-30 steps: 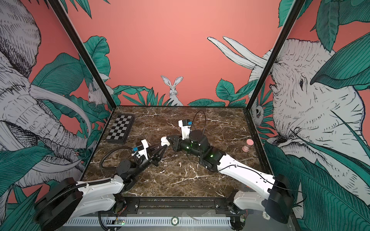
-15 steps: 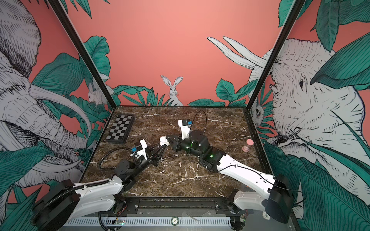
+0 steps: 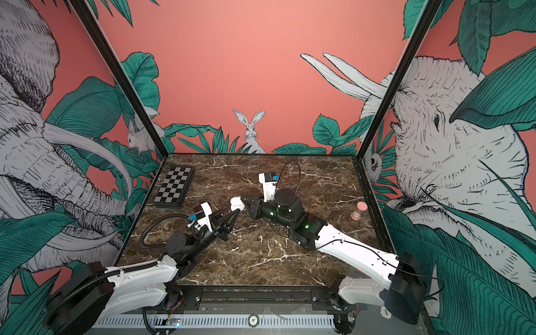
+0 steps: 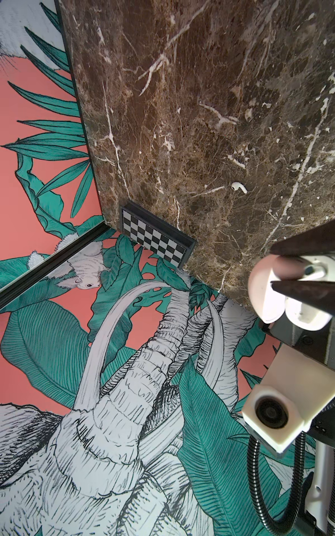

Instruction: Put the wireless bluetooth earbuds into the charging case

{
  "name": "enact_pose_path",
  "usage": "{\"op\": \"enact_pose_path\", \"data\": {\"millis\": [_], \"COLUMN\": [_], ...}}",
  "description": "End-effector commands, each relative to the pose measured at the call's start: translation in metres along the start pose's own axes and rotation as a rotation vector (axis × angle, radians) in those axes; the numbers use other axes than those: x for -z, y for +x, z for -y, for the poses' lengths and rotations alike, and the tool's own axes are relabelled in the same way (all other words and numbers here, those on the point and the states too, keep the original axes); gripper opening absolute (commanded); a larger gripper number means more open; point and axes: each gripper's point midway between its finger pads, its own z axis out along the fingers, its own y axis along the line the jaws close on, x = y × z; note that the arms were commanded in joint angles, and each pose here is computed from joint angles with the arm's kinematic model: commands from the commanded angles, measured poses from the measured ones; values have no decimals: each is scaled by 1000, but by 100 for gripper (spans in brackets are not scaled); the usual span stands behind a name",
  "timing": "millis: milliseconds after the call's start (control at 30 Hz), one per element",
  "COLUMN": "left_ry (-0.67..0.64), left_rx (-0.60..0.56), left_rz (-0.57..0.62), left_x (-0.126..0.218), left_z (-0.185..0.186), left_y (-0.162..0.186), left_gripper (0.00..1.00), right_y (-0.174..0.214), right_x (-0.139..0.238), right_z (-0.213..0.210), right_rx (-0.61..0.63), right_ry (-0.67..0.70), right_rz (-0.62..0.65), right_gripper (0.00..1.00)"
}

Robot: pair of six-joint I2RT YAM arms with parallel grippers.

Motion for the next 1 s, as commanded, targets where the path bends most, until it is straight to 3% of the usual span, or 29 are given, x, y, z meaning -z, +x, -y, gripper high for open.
{"op": "enact_pose_path", "data": {"millis": [0, 967], "left_ry": [2, 7], "left_rx": [-11, -23], "left_rz": [76, 82], "left_x": [1, 0], "left_z": [3, 4], "left_y": [-20, -22], "left_gripper": [0, 0], "right_y": [-2, 6], "right_x": [6, 7], "right_z": [-15, -21], "right_rx": [13, 19], "right_ry": [-47, -57], "right_rz": [12, -10], "right_gripper": [14, 14]}}
